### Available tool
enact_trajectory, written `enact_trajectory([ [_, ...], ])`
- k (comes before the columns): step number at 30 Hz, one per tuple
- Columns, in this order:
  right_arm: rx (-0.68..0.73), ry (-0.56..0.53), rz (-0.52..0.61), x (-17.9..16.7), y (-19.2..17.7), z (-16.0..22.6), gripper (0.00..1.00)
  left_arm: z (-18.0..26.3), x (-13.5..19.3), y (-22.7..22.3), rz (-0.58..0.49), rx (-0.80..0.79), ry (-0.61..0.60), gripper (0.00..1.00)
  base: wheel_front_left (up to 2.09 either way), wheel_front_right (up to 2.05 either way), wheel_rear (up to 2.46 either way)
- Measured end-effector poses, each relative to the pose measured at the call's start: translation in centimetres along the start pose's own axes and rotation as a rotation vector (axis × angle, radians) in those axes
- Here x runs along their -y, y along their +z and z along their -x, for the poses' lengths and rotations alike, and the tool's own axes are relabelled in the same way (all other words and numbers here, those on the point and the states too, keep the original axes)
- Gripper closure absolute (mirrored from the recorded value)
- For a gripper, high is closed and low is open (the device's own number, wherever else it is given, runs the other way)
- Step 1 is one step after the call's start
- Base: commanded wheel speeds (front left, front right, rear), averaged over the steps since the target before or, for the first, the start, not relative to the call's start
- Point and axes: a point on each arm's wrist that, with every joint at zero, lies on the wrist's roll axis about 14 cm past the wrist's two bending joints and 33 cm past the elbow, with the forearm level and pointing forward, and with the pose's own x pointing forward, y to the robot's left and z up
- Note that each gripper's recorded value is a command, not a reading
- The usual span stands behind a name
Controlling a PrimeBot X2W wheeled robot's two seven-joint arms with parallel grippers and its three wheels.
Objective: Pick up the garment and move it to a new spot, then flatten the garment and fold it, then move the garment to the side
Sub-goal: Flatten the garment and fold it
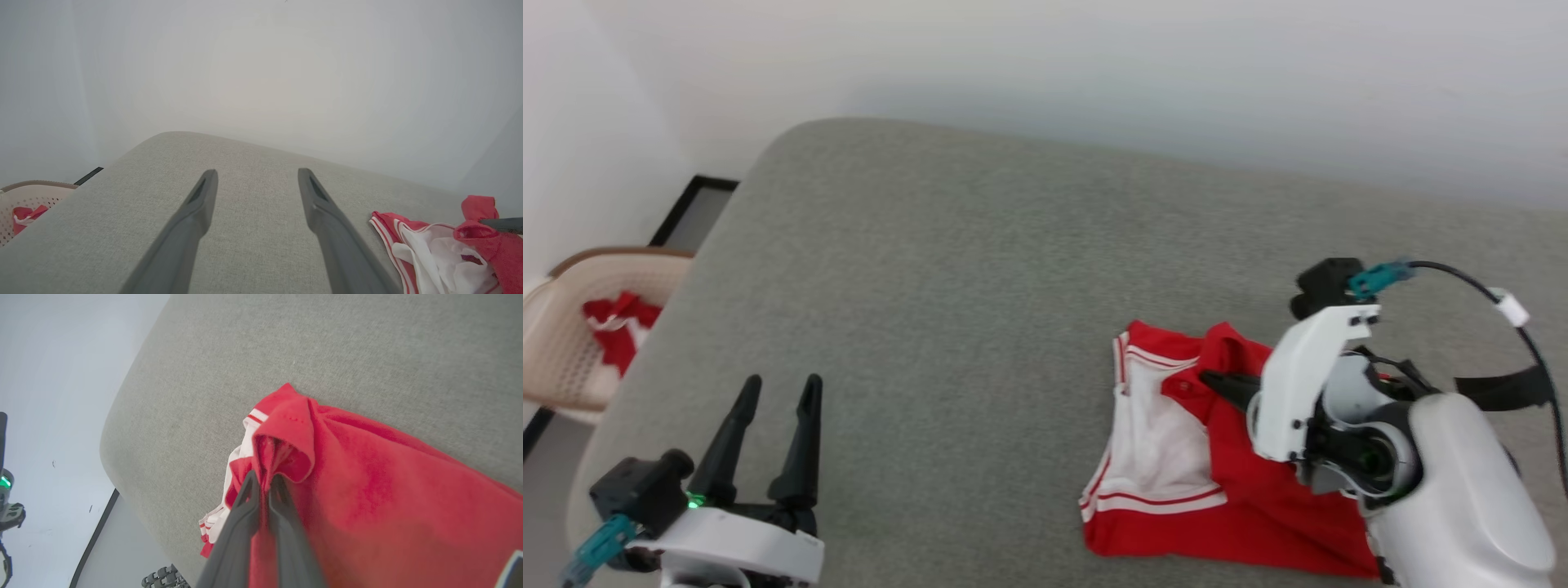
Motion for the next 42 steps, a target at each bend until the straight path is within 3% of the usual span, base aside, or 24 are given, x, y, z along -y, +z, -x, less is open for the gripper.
enact_trajectory([
  [16, -0.131, 0.09, 0.096, -3.7, -3.8, -8.0, 1.0, 1.2, -2.0, -0.6, 0.014, -0.023, 0.089, 0.0, 0.0, 0.0, 0.0],
  [17, -0.135, 0.091, 0.099, -3.7, -3.9, -8.2, 0.71, 1.2, -2.0, -0.7, 0.014, -0.026, 0.092, 0.0, 0.0, 0.0, 0.0],
  [18, -0.142, 0.093, 0.102, -3.8, -4.1, -8.4, 0.6, 1.2, -2.1, -0.8, 0.014, -0.028, 0.094, 0.0, 0.0, 0.0, 0.0],
  [19, -0.142, 0.1, 0.1, -4.0, -4.1, -8.6, 0.6, 1.2, -2.2, -0.8, 0.015, -0.029, 0.096, 0.0, 0.0, 0.0, 0.0],
  [20, -0.141, 0.104, 0.098, -4.1, -4.0, -8.7, 0.5, 1.2, -2.2, -0.9, 0.015, -0.031, 0.097, 0.0, 0.0, 0.0, 0.0],
  [21, -0.139, 0.107, 0.1, -4.2, -3.9, -8.7, 0.05, 1.1, -2.2, -0.9, 0.015, -0.032, 0.097, 0.0, 0.0, 0.0, 0.0],
  [22, -0.134, 0.11, 0.101, -4.3, -3.7, -8.7, 0.0, 1.1, -2.2, -0.9, 0.015, -0.032, 0.097, 0.0, 0.0, 0.0, 0.0],
  [33, 0.051, 0.144, 0.108, -5.2, 0.5, -6.4, 0.0, -0.7, -1.2, -0.5, 0.01, -0.011, 0.047, 0.0, 0.0, 0.0, 0.0],
  [42, 0.364, 0.054, 0.144, -0.9, 5.2, -0.3, 0.0, -2.4, 0.3, -0.6, -0.02, -0.011, -0.023, 0.0, 0.0, 0.0, 0.0],
])
